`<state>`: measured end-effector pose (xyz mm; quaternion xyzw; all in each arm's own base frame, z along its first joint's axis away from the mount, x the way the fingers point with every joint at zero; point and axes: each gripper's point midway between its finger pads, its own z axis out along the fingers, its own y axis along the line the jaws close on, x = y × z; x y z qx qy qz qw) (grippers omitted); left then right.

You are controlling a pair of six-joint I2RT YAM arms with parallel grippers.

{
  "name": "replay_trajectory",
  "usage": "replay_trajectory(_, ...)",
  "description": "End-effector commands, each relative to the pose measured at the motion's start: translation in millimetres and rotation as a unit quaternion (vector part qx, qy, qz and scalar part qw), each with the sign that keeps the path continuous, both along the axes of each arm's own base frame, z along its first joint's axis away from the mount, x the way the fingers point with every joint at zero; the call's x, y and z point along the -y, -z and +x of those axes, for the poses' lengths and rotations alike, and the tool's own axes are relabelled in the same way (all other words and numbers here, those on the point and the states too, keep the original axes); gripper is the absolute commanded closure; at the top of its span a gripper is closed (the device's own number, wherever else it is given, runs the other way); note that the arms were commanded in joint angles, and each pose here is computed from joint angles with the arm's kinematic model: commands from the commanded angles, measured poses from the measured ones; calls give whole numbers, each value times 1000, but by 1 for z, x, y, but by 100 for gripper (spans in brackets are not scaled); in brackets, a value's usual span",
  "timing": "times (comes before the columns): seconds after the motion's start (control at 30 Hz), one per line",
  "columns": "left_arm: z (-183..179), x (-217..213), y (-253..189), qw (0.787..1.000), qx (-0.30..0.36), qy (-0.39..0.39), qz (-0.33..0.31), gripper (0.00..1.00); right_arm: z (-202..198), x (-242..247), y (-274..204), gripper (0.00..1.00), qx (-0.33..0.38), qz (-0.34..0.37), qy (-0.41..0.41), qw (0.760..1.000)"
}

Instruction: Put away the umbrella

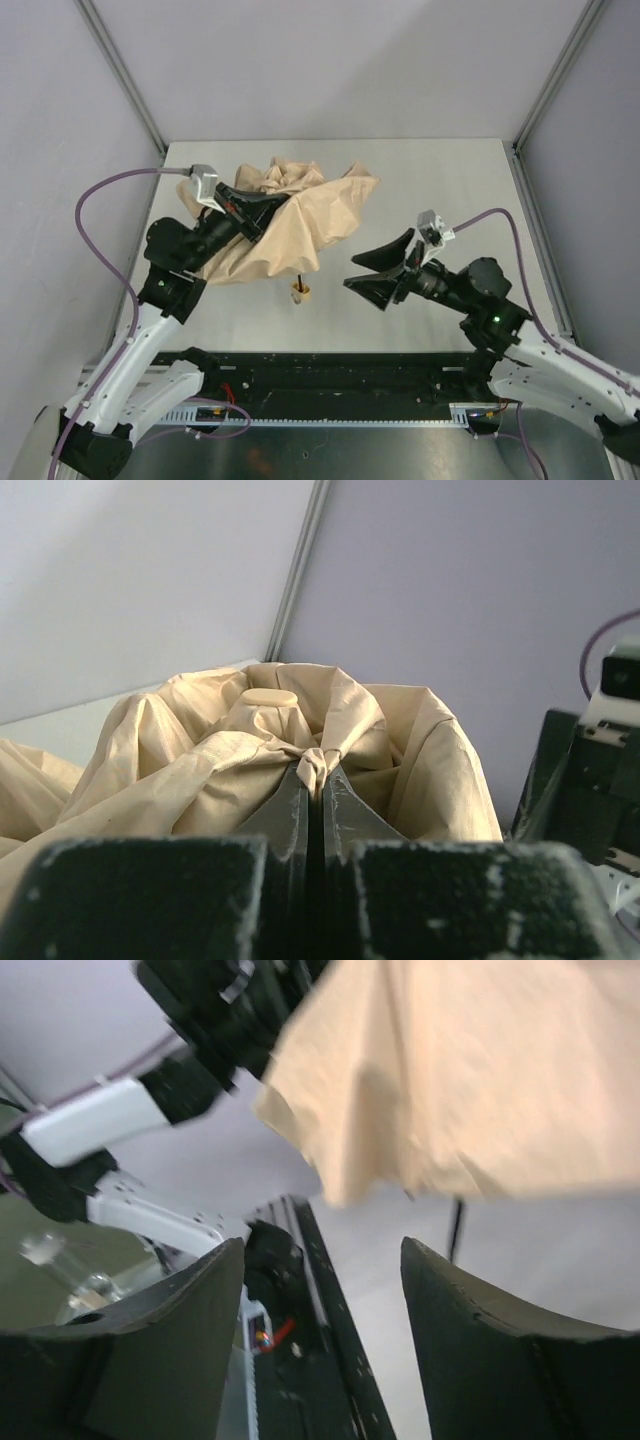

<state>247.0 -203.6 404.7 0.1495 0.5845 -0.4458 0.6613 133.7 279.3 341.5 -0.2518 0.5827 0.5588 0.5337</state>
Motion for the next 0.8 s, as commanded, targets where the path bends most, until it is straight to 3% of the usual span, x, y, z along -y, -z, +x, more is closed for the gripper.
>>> replay_trajectory(0.0,-24,0,-29,993,115,27,-3,100,2,-27,-75,37,30,141,-5,990)
replay_trajectory(0.2,-45,7,-24,990,119,73,-29,100,31,-107,-50,63,-15,94,-19,995)
replay_trajectory(0.3,-55,5,-28,988,123,83,-48,100,28,-134,-21,71,-39,56,-40,997)
replay_trajectory(0.4,-63,-1,-34,986,136,75,-62,100,20,-136,-1,73,-43,9,-50,998)
replay_trajectory(0.47,-67,-5,-38,984,151,68,-69,100,10,-125,4,65,-32,-23,-63,997)
replay_trajectory(0.6,-73,-6,-39,979,180,71,-60,100,-15,-84,2,32,10,-80,-83,993)
replay_trajectory(0.67,-74,-5,-36,978,189,73,-51,100,-11,-49,12,25,3,-122,-35,992)
replay_trajectory(0.77,-73,-2,-35,977,191,78,-45,100,-4,1,7,17,-9,-118,45,992)
